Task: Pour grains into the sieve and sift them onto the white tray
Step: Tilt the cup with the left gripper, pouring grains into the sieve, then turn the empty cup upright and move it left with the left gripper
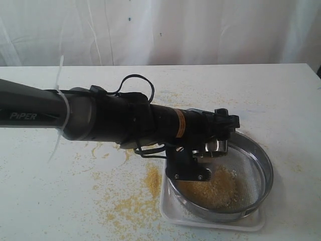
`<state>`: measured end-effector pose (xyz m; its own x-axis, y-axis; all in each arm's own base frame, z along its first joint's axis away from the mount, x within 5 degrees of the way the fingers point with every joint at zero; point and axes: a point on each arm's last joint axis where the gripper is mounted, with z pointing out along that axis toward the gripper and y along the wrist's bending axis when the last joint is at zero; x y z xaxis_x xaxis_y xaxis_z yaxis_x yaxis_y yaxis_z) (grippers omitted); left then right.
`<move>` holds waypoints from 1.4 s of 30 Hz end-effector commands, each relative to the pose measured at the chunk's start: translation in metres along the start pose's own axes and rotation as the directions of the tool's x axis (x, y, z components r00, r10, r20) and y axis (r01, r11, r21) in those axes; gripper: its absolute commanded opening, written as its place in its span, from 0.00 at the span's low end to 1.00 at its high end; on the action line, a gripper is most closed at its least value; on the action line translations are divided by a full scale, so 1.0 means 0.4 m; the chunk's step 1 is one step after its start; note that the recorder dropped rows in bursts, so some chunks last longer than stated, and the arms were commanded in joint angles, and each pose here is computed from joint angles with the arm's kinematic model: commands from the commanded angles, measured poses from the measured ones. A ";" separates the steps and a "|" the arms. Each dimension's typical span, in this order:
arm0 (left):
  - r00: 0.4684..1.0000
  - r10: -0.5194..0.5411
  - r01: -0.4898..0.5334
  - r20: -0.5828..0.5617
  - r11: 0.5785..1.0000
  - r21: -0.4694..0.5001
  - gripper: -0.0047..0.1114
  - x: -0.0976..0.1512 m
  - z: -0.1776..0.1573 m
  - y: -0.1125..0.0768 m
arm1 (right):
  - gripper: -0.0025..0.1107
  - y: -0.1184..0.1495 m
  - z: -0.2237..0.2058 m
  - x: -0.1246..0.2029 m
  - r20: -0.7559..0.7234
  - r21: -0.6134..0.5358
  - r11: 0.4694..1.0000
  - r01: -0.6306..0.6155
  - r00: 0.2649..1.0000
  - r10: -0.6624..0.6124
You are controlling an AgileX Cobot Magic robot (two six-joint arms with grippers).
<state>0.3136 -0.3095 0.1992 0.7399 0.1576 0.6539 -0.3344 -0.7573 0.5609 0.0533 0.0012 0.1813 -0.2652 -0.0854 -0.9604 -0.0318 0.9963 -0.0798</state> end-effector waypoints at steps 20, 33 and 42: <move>0.989 -0.117 0.110 -0.088 0.991 -0.077 0.04 0.051 -0.017 0.053 | 0.02 0.000 0.000 -0.001 0.008 0.002 1.000 -0.004 1.000 0.004; 0.311 -0.942 0.855 -0.127 0.336 -0.394 0.04 0.151 -0.102 0.000 | 0.02 0.000 0.000 -0.001 0.008 0.002 1.000 -0.004 1.000 0.004; -0.194 -0.951 0.874 0.243 -0.280 -0.398 0.04 0.157 -0.167 -0.129 | 0.02 0.000 0.000 -0.001 0.008 0.002 1.000 -0.004 1.000 0.004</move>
<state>0.3399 -0.2331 0.2377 0.3109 0.7102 -0.6316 0.4923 0.4481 0.7462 0.0533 0.0012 0.1813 -0.2653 -0.0815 -0.9607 -0.0307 0.9966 -0.0760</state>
